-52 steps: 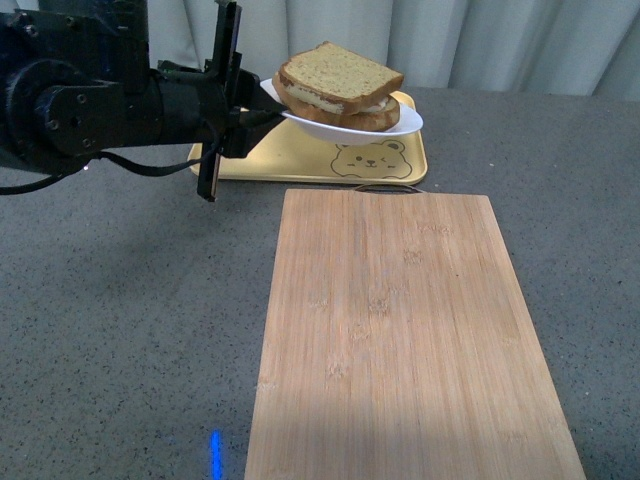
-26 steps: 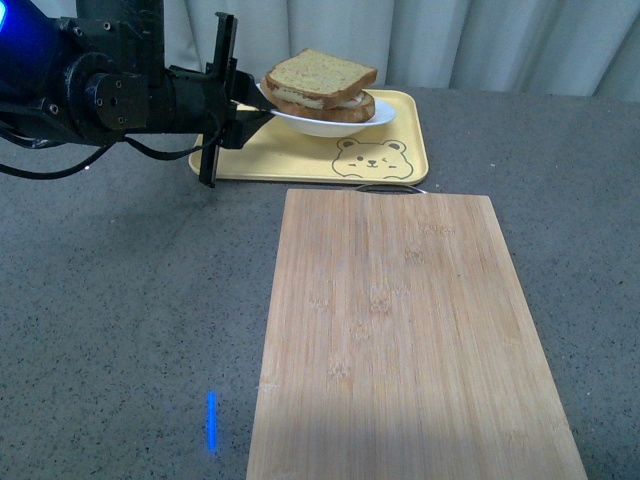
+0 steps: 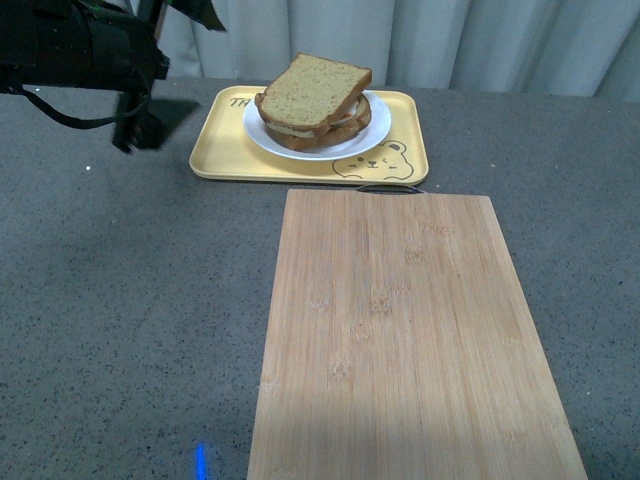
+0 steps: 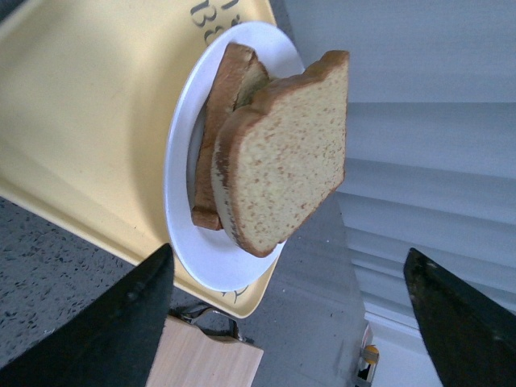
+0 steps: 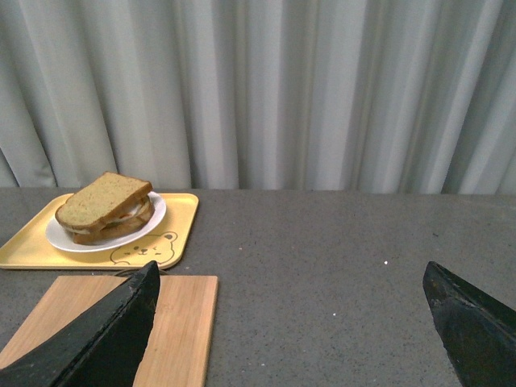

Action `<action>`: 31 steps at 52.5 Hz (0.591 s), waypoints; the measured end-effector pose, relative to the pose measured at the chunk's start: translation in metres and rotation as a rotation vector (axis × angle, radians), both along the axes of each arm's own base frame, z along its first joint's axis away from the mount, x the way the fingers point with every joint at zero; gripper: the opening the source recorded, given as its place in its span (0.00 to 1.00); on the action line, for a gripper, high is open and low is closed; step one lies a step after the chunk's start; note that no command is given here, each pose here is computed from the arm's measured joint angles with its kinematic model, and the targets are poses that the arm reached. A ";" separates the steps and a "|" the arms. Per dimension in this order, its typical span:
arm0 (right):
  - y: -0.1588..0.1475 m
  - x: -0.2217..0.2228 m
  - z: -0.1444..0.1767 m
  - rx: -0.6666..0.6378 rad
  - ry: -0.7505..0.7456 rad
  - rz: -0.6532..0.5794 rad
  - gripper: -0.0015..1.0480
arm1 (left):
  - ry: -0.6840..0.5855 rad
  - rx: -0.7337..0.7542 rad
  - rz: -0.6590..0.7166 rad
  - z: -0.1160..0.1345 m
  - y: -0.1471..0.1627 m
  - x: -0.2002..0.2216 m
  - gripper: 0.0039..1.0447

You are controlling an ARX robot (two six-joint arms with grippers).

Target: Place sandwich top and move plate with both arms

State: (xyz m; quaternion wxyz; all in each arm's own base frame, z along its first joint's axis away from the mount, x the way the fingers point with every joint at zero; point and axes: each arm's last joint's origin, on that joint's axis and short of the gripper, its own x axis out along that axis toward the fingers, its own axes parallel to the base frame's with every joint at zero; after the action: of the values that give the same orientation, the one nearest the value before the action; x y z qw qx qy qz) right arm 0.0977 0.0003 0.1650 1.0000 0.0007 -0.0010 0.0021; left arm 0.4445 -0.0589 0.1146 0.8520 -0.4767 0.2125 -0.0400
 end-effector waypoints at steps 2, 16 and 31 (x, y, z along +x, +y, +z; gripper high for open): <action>0.000 0.000 0.000 0.000 0.000 0.001 0.91 | -0.116 0.115 0.071 0.001 0.003 -0.006 0.75; 0.000 0.000 0.000 0.000 0.000 0.000 0.91 | -0.441 0.848 0.115 0.020 0.026 -0.090 0.35; 0.000 0.000 0.000 0.000 0.000 0.000 0.91 | -0.424 0.977 0.079 0.026 0.041 -0.157 0.03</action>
State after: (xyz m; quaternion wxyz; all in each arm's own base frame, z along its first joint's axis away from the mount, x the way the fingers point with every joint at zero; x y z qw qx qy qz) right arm 0.0977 0.0003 0.1650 1.0000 0.0007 -0.0010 0.0021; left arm 0.2872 -0.0177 0.1403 0.9998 -0.0134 0.0115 0.0002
